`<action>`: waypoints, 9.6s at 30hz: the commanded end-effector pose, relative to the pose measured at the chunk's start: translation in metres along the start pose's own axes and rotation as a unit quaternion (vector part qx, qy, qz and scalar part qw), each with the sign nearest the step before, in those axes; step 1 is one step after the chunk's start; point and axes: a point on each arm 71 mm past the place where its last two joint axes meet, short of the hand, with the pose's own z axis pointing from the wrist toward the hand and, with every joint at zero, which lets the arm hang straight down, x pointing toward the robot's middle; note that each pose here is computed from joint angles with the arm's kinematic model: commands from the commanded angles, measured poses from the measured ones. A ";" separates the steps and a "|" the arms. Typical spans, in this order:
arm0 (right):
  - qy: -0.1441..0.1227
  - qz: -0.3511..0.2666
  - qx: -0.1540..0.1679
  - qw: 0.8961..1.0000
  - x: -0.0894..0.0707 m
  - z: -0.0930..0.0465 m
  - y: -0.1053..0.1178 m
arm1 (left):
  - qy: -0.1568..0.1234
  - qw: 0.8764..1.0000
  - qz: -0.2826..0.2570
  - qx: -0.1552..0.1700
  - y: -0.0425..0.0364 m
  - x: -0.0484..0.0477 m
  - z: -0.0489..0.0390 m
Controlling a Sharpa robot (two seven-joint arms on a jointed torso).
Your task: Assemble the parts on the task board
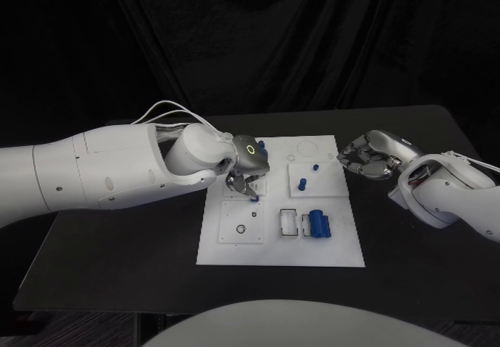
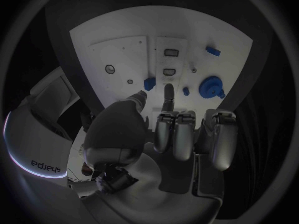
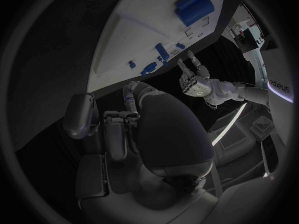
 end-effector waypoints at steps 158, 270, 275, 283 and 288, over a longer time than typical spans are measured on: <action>0.014 0.000 0.023 1.000 0.002 0.000 -0.005 | -0.002 0.911 -0.391 -0.128 0.0430 0.0535 -0.0247; -0.010 0.008 0.004 1.000 -0.002 -0.003 -0.002 | -0.085 0.921 -0.375 -0.067 0.0196 0.0944 -0.0559; -0.040 0.011 -0.014 0.999 -0.005 -0.007 0.007 | -0.113 0.926 -0.353 -0.078 0.0274 0.0963 -0.0594; -0.090 -0.018 -0.063 0.994 -0.003 -0.019 0.048 | -0.268 0.890 -0.349 -0.120 0.0414 0.0926 -0.0899; -0.089 -0.037 -0.089 0.991 0.008 -0.013 0.080 | -0.327 0.865 -0.355 -0.136 0.0458 0.0924 -0.1073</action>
